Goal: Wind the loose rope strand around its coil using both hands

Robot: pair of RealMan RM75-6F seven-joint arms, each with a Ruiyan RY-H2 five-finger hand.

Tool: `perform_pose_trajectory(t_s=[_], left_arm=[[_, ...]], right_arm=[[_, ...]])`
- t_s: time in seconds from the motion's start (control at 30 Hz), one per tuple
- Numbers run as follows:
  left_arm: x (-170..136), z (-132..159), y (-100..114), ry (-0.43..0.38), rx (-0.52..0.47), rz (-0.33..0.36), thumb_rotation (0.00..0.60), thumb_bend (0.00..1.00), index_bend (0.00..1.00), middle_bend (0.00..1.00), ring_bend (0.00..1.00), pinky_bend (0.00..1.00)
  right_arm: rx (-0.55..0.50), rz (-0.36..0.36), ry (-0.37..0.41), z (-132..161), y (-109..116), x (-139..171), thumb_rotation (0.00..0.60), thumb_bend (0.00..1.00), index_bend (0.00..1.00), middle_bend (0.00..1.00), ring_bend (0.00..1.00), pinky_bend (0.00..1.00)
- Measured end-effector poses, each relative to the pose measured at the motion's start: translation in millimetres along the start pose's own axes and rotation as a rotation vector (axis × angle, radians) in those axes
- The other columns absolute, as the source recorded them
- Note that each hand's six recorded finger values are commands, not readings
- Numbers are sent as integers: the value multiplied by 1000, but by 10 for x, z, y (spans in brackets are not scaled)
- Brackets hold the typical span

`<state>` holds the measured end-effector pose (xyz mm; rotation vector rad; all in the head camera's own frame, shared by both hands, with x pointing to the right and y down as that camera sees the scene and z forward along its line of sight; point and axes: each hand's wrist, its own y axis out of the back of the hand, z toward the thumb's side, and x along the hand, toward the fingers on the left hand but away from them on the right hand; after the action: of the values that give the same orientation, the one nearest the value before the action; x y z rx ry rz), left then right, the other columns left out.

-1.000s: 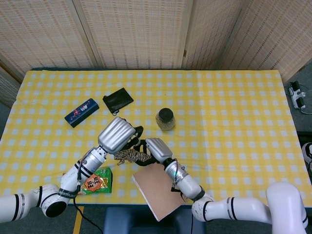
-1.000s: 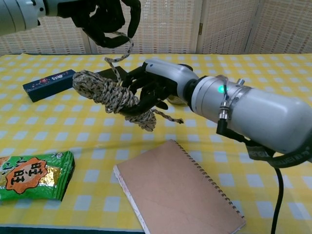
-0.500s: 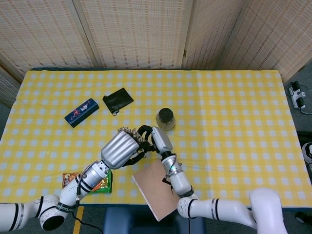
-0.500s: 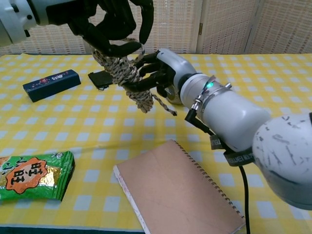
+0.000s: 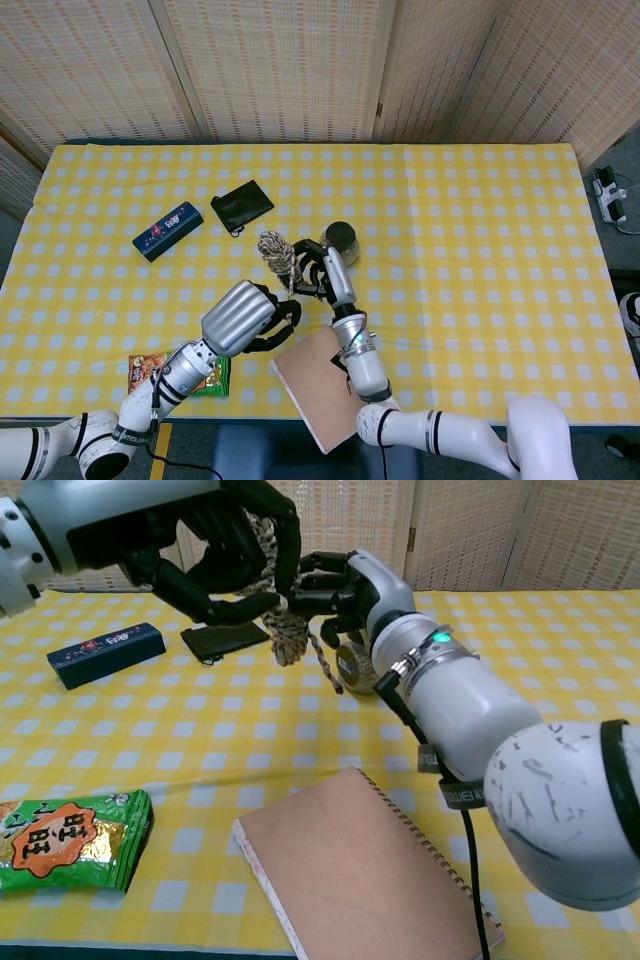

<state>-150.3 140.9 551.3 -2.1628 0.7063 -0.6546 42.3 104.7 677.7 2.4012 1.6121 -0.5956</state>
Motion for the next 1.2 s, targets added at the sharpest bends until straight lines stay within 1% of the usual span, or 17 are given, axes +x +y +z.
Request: perform_pose_trajectory(t_s=[0.23,0.3,0.5,0.7,0.83,1.0,1.2], left_arm=[[-38,-151,-68,48,-154,-17,600,585,693,912,828,781],[-45,-189,-76,59,-182,-20,600,585,693,912,828,781],[-75,-359,-66,107,-267,-21,600,586,692,912,828,781],[-98,-511,-30,152,-352,-17,600,585,691,912,828,780],[-120,-611,4,182,-401,-19,600,585,688,912,828,781],[-157,-706,50,205,-406,-21,600,585,688,912,828,781],[-172,-776,86,220,-386,-28,600,585,683,912,828,780]], right_arm=[[-156,29,84,154,25,36,600,674,962,827,903,846],[-184,45,109,205,37,53,600,673,961,828,903,846],[-189,97,162,304,145,106,600,674,962,828,900,846],[-125,149,198,321,237,189,600,674,962,828,899,846],[-57,183,227,325,267,247,600,674,962,827,896,846],[49,218,266,331,335,313,600,674,961,828,894,846],[177,252,300,325,431,383,600,673,962,827,893,846]])
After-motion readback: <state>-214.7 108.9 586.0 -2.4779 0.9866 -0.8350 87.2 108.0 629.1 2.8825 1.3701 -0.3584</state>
